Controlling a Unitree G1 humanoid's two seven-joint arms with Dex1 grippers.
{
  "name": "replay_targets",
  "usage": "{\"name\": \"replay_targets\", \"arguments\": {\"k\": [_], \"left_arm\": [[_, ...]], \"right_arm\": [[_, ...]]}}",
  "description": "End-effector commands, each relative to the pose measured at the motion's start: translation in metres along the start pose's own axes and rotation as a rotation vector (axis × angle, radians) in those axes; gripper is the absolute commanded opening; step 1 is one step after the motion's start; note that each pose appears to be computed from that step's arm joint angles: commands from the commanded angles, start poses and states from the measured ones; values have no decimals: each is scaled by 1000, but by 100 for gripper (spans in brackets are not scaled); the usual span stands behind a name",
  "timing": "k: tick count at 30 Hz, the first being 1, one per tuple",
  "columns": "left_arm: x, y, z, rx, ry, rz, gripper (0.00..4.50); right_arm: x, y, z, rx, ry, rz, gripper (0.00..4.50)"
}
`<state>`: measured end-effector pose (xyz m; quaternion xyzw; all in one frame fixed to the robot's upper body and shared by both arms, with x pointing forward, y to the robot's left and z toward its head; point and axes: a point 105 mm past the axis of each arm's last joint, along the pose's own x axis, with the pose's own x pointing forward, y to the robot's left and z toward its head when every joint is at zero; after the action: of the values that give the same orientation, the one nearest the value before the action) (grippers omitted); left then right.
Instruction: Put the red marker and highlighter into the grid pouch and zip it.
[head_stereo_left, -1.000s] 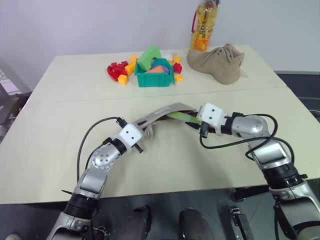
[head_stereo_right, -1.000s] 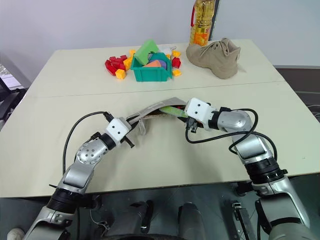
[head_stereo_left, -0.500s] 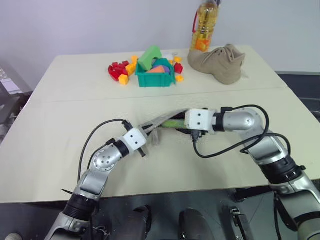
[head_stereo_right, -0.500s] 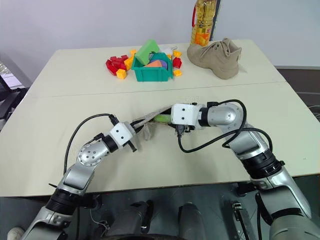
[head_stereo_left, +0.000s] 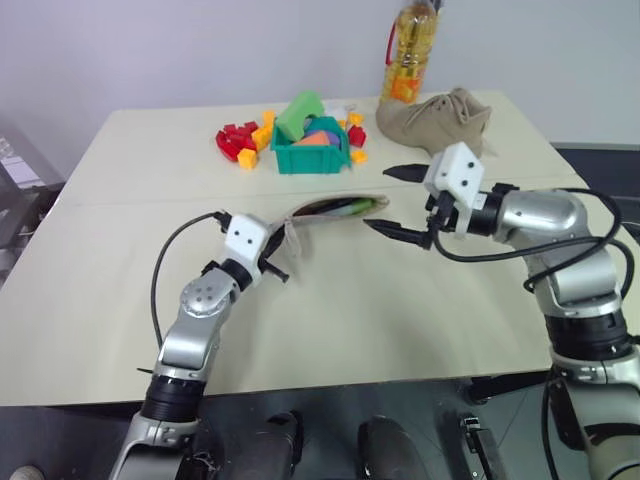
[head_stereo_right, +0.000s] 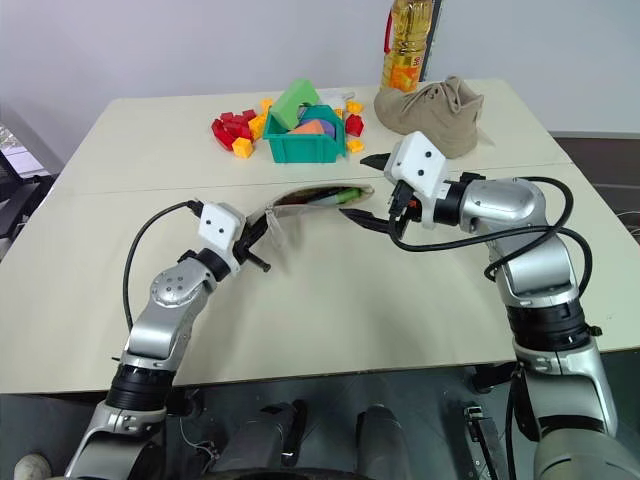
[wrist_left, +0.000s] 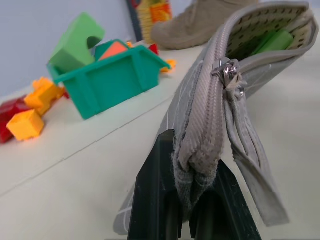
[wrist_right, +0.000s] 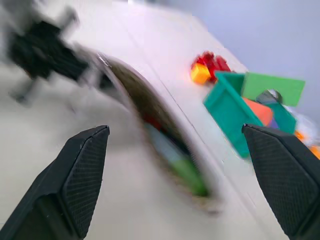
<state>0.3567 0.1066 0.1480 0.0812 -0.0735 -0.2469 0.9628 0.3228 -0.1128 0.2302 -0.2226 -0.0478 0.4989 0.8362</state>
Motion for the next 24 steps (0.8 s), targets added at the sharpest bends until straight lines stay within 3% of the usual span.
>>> {"name": "replay_targets", "arguments": {"k": [1,9,15,19,20,24], "left_arm": [[8,6,18,-92,-59,48,0],[21,-17,28,-245,-83,1,0],[23,-29,29,-287,-74,-32,0],[22,-31,28,-304,-71,-27,0],[22,-31,28,-306,-70,-26,0],[21,-32,27,-309,-70,-27,0]], "right_arm": [[18,27,-4,113,-39,39,441],[58,12,-32,280,-11,-211,441],[75,18,-35,312,-7,-211,441],[84,34,-28,334,-33,-138,311],[85,36,-28,336,-35,-128,311],[87,37,-29,345,-28,-128,160]]}}
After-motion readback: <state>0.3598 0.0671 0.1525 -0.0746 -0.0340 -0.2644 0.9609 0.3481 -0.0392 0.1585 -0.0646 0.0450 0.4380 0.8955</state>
